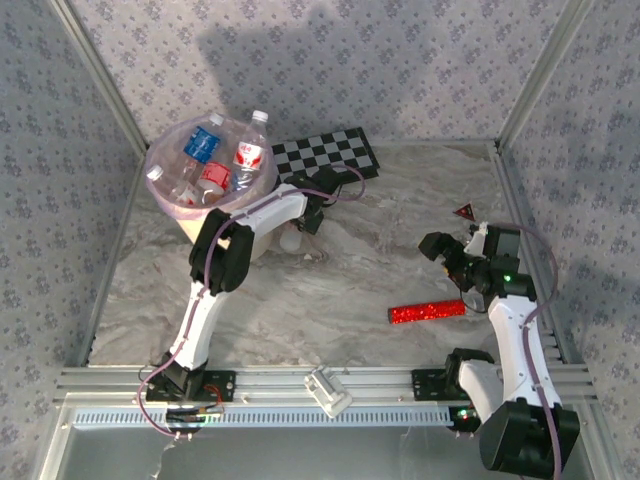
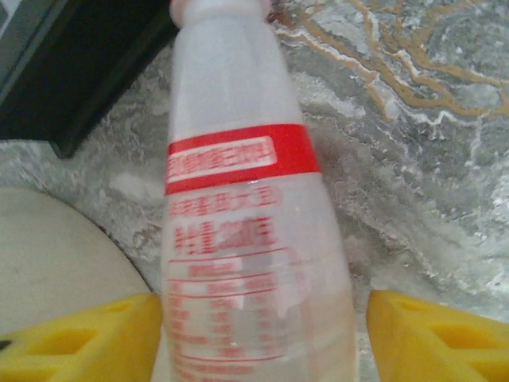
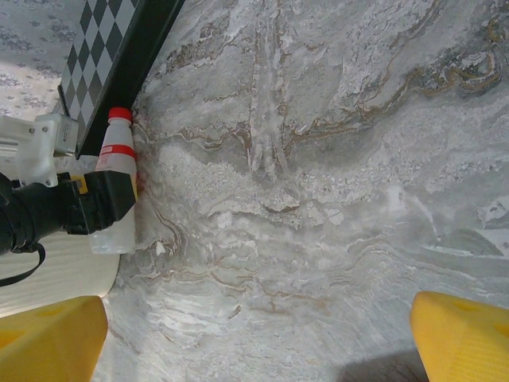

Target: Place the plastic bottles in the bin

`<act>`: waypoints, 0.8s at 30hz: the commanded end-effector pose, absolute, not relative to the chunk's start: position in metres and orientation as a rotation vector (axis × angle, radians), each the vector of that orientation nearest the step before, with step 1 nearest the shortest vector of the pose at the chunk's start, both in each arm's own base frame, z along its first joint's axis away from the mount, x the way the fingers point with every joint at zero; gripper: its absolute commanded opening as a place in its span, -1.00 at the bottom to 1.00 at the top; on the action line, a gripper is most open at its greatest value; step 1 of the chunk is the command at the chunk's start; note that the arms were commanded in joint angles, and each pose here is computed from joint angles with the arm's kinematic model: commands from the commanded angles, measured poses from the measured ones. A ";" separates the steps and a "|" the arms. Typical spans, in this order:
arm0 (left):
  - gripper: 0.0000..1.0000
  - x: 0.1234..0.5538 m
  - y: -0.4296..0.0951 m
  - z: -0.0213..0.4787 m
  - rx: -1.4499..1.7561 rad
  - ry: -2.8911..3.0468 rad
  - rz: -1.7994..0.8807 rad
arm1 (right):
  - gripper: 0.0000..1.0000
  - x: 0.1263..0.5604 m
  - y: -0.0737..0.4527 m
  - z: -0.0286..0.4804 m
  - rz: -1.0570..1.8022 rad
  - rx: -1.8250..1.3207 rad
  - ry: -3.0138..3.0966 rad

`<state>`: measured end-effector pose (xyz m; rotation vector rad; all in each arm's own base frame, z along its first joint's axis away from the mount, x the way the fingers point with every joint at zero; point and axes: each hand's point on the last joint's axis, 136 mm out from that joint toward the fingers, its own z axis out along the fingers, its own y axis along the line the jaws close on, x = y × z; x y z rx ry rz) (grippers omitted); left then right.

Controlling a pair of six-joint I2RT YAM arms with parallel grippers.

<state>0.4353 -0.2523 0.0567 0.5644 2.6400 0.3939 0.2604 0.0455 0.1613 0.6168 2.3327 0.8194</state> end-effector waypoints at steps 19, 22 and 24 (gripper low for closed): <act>-0.23 0.341 -0.334 0.177 0.719 2.359 -0.308 | 0.96 0.278 0.115 0.235 1.217 0.197 2.190; -0.22 0.324 -0.341 0.197 0.680 2.255 -0.517 | 0.92 0.284 0.129 0.243 1.243 0.133 2.170; -0.19 0.317 -0.344 0.214 0.650 2.154 -0.642 | 0.89 0.283 0.140 0.250 1.247 0.057 2.155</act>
